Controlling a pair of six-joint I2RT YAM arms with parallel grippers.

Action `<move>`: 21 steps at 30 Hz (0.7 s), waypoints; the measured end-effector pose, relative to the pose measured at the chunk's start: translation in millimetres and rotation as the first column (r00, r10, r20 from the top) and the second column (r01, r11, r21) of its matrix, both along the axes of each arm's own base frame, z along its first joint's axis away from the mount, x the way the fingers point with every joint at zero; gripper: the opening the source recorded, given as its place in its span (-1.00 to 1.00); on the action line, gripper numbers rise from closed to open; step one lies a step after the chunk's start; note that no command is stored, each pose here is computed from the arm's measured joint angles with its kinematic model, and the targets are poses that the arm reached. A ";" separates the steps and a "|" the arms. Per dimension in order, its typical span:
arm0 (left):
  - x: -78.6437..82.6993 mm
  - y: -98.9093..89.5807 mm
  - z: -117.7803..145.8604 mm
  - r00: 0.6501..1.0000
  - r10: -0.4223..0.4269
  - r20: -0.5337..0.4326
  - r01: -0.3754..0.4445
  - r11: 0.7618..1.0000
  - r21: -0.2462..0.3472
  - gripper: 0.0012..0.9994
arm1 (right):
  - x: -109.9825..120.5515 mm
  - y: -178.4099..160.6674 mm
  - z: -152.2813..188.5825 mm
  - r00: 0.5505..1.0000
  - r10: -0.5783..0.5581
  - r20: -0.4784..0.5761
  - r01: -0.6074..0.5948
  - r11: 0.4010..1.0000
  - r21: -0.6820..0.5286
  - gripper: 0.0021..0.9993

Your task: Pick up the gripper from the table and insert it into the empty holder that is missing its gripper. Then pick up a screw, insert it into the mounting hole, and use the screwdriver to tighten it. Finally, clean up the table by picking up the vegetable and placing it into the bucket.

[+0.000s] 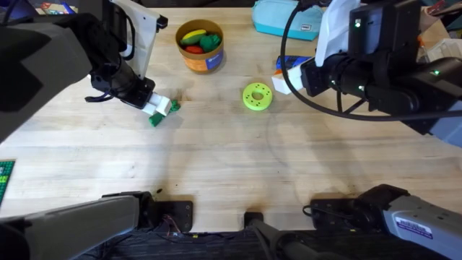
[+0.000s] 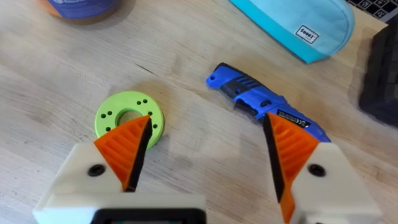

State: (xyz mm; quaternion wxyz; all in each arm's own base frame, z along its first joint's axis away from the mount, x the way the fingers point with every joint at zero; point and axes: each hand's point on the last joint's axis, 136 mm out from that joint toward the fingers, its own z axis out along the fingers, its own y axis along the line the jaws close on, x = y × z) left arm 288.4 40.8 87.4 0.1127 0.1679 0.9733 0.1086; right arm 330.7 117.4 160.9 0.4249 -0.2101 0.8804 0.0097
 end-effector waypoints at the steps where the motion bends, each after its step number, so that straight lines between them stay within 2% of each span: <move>1: -2.3 0.7 -6.2 1.000 -0.006 -0.023 0.006 1.000 -0.002 0.97 | -0.5 -0.2 -0.7 1.000 0.000 -0.003 0.000 1.000 -0.002 0.99; 4: -7.8 0.7 -15.4 0.998 -0.011 -0.067 0.011 1.000 -0.010 0.97 | -2.4 -1.1 -3.2 1.000 0.001 -0.015 -0.001 1.000 -0.008 0.99; 7: -11.5 -4.6 -7.4 0.995 -0.038 -0.094 0.034 0.998 -0.043 0.97 | -4.8 -2.1 -6.1 1.000 0.000 -0.030 -0.001 1.000 -0.014 0.99; 10: 4.0 -8.5 18.9 0.997 -0.072 -0.042 0.070 0.996 -0.058 0.97 | -7.0 -3.0 -8.8 0.999 0.000 -0.043 -0.001 1.000 -0.019 0.99; 13: 24.8 -14.7 52.6 0.992 -0.104 0.071 0.109 0.991 -0.073 0.97 | -7.3 -3.1 -9.1 0.999 0.000 -0.045 -0.001 1.000 -0.020 0.99; 15: 27.3 -22.5 65.3 0.985 -0.133 0.112 0.145 0.984 -0.102 0.97 | -7.4 -3.1 -9.2 0.999 0.000 -0.046 -0.001 1.000 -0.020 0.99; 18: 23.6 -35.5 64.7 0.975 -0.190 0.112 0.206 0.966 -0.158 0.97 | -7.5 -3.2 -9.3 0.999 0.000 -0.046 -0.001 1.000 -0.021 0.99; 21: 19.3 -43.1 48.8 0.970 -0.234 0.071 0.244 0.950 -0.197 0.97 | -7.5 -3.2 -9.3 0.999 0.000 -0.046 -0.001 1.000 -0.021 0.99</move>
